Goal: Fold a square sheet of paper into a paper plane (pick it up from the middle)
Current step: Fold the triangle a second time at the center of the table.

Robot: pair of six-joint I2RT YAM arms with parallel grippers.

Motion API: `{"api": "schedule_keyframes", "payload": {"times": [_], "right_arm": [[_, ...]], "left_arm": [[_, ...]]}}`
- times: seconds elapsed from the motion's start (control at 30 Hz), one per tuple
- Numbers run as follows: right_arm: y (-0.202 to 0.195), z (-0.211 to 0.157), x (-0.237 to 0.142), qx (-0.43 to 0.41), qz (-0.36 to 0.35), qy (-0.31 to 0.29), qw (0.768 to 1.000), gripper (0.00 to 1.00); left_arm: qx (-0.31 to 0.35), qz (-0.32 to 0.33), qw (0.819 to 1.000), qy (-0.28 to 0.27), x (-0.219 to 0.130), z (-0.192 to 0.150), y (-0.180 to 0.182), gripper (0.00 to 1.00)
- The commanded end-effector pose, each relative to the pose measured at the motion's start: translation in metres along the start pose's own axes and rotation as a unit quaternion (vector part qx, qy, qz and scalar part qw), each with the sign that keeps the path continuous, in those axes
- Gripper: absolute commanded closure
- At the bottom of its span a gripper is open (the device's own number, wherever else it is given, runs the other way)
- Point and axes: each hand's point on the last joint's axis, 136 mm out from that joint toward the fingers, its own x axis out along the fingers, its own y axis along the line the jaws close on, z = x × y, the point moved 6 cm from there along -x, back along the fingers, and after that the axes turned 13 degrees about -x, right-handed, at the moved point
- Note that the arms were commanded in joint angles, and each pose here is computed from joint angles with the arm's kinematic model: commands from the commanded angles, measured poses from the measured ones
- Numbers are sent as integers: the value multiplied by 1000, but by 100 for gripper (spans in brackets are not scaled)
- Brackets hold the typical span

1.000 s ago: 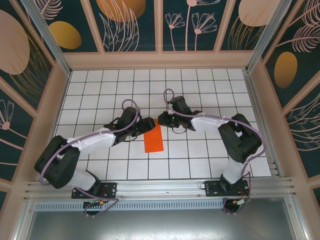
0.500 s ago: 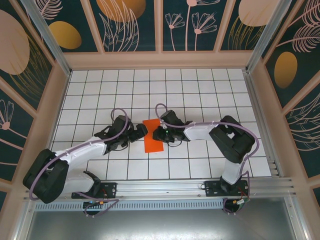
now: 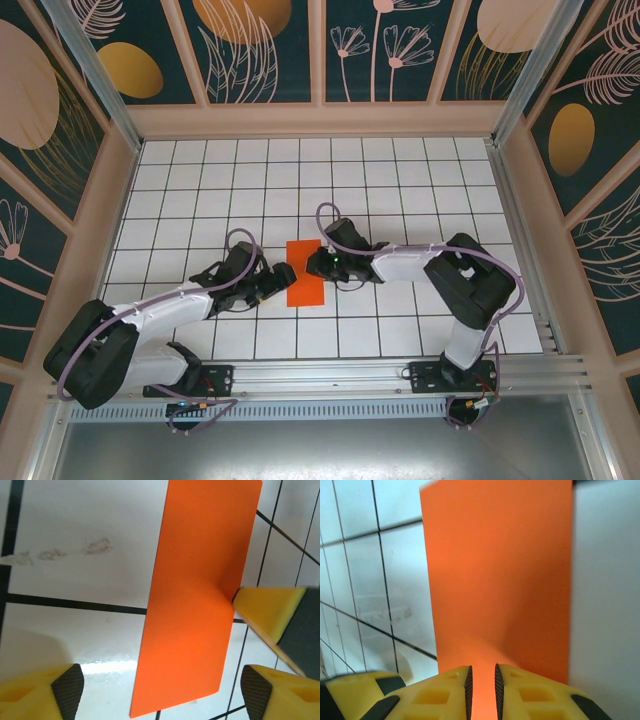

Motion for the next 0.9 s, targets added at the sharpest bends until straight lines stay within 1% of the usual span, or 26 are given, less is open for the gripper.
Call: {"api": "schedule_keyframes", "payload": {"times": [0.0,0.1,0.3,0.53,0.77,0.87], "right_arm": [[-2,22,-1,-11,-12,-22,1000,78],[-7,31,6,-11,-16,-23,1000,79],[-16,44,19,-8,-36,-19,999,79],[-34,36,27,8,-62,-4,998,81],[-51,25,31,39,-76,10,996,85],[-55,23,31,46,-76,14,996,86]], "left_arm": [[-28,-21,999,20,1,-8,-2,23],[-40,-25,999,25,1,-10,-3,27],[-40,-18,998,36,5,-13,-4,27],[-32,-16,998,52,12,-17,-9,30],[-24,-15,998,58,16,-19,-11,44],[-26,-8,998,60,17,-19,-8,44]]}}
